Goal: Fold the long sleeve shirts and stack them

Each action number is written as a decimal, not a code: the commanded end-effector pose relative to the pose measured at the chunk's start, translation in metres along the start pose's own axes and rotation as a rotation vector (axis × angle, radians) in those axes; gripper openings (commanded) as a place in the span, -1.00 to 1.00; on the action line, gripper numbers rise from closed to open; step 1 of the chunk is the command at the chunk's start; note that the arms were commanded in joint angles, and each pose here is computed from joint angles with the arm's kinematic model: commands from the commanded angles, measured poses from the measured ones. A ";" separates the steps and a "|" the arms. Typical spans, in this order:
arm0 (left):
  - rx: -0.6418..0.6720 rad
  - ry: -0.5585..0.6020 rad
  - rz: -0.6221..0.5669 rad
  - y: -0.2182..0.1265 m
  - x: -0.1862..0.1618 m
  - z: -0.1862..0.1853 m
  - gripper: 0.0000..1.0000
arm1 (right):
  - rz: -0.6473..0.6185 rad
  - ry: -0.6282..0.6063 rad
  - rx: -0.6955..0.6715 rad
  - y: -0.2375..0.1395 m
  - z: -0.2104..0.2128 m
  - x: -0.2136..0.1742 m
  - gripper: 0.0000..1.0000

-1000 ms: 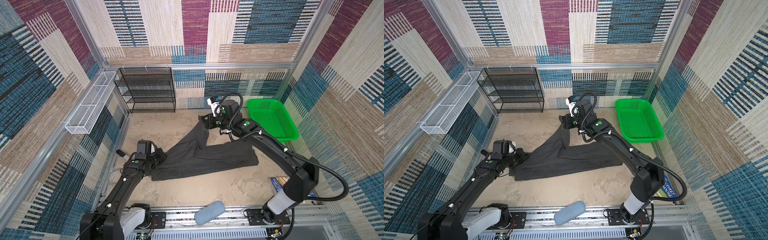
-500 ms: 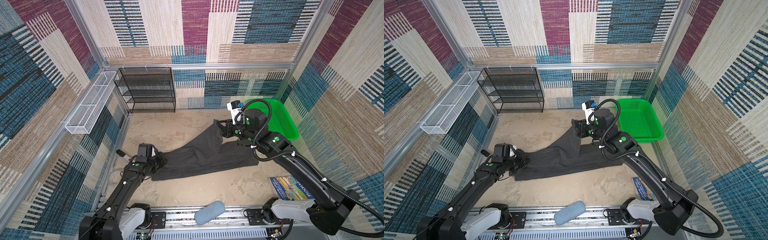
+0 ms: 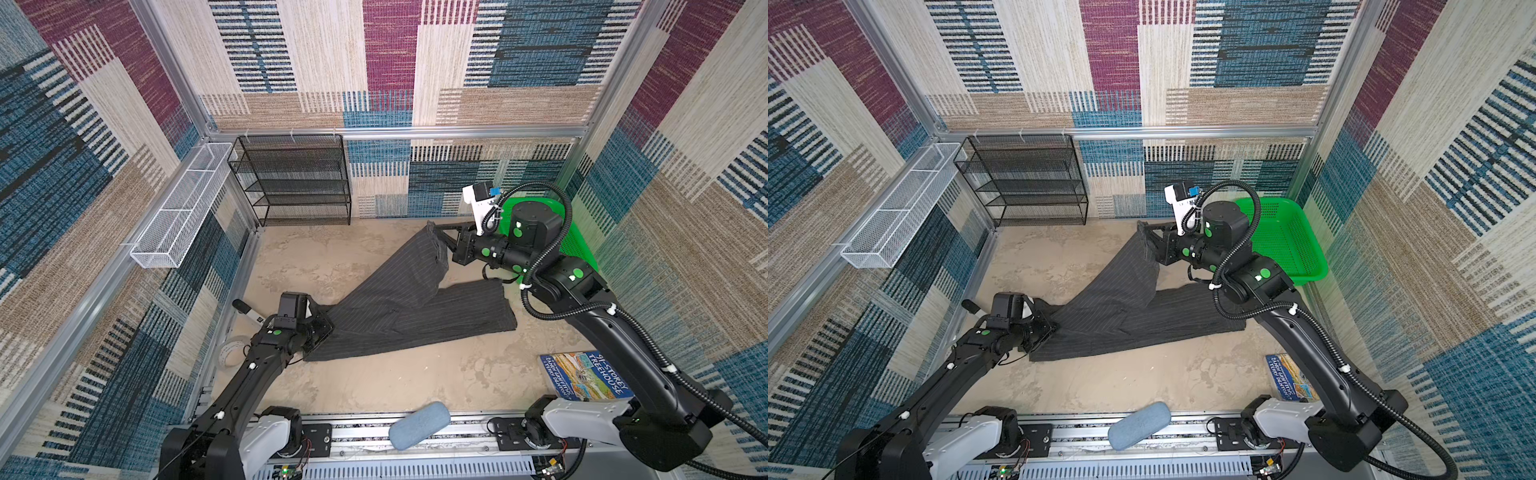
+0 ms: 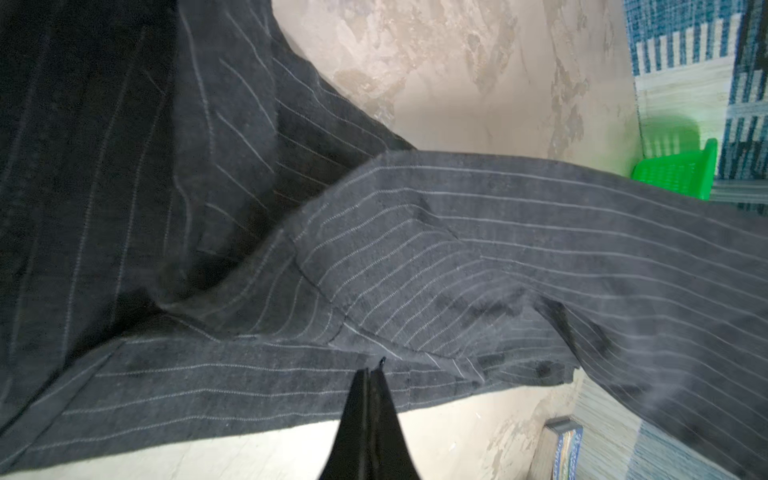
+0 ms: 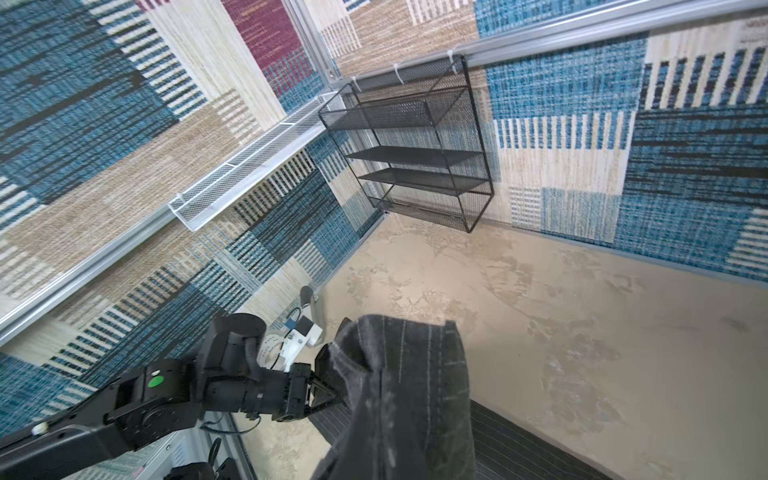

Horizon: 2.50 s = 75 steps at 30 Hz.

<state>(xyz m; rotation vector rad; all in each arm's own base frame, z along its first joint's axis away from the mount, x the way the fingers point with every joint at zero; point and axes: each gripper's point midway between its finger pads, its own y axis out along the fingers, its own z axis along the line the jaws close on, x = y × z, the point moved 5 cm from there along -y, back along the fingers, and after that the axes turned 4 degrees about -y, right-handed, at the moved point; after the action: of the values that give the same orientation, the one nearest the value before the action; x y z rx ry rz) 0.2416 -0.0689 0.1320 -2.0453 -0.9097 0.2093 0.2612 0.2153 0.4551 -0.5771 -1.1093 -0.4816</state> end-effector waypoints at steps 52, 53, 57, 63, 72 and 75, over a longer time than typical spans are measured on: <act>0.122 0.003 -0.081 0.034 -0.002 0.010 -1.00 | 0.208 0.081 -0.410 -0.031 -0.151 -0.143 -1.00; 0.118 0.005 -0.079 0.034 -0.002 0.008 -1.00 | 0.216 0.083 -0.419 -0.031 -0.156 -0.151 -1.00; 0.112 0.023 -0.073 0.029 0.000 0.001 -1.00 | 0.262 0.118 -0.465 -0.029 -0.185 -0.183 -0.98; 0.086 0.043 -0.087 0.017 0.002 -0.008 -1.00 | 0.327 0.145 -0.565 -0.026 -0.222 -0.214 -0.95; 0.059 0.067 -0.086 0.002 0.003 -0.020 -1.00 | 0.365 0.068 -0.711 -0.026 -0.257 -0.210 -0.81; 0.060 0.070 -0.093 -0.002 0.003 -0.019 -1.00 | 0.321 0.046 -0.692 -0.024 -0.254 -0.194 -0.81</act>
<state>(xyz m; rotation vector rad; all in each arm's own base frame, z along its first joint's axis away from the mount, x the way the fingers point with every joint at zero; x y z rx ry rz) 0.2551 -0.0798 0.1439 -1.9486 -0.9665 0.1311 0.3366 0.0473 0.1764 -1.3258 -0.6778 -0.5382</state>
